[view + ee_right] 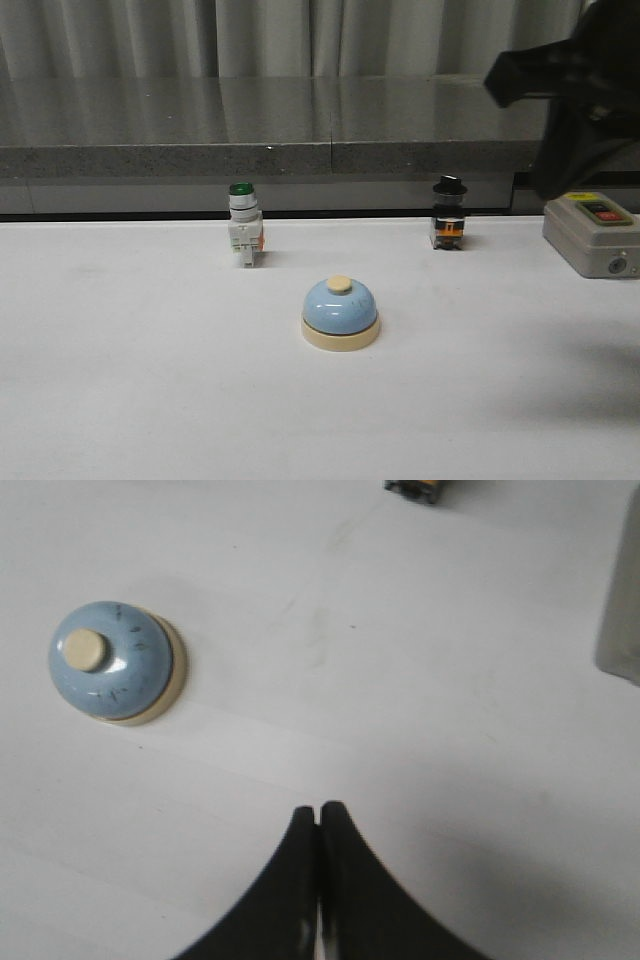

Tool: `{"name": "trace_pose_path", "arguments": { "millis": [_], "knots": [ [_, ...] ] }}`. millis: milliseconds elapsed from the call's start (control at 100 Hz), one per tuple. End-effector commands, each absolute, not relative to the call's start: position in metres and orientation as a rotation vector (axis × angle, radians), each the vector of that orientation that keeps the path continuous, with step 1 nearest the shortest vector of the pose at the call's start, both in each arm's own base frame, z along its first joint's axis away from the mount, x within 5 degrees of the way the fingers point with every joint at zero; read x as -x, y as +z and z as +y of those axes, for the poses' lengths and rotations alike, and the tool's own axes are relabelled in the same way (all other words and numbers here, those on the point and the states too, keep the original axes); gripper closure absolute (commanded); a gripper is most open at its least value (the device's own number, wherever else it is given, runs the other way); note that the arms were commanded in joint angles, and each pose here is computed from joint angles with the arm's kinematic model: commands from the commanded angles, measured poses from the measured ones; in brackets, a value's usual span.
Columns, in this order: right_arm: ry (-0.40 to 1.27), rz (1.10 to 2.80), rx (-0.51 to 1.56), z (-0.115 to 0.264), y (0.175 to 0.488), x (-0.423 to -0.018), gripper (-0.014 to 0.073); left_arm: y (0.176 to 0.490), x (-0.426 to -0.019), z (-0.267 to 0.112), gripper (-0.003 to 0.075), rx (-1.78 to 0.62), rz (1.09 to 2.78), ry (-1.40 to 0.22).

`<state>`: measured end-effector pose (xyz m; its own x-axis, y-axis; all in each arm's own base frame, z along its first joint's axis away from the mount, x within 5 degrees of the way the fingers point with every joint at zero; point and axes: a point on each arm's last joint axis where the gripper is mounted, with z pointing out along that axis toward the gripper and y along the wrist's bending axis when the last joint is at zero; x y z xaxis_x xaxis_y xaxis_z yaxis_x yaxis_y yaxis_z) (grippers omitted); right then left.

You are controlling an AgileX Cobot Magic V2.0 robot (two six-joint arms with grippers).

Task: Place and press bell with both arms
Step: 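Move the closed right gripper over the bell's cream button, then press down on the bell button with the right gripper tips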

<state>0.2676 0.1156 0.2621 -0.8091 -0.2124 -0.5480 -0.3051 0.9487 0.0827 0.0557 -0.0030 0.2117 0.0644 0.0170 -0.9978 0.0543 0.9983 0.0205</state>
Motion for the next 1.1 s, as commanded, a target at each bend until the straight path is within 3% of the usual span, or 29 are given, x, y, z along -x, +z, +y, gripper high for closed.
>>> {"name": "trace_pose_path", "arguments": {
  "millis": [0, 490, 1090],
  "knots": [
    [0.268, 2.445, 0.406, 0.135, 0.278, -0.281, 0.0659, 0.202, -0.055, -0.003, 0.0741, -0.044, 1.447, -0.043],
    [0.321, 2.467, 0.639, 0.227, 0.246, -0.315, 0.0659, 0.202, -0.055, -0.003, 0.0741, -0.044, 1.447, -0.043],
    [0.290, 2.484, 0.676, 0.234, 0.237, -0.321, 0.0659, 0.202, -0.055, -0.003, 0.0741, -0.044, 1.447, -0.043]
  ]
}}
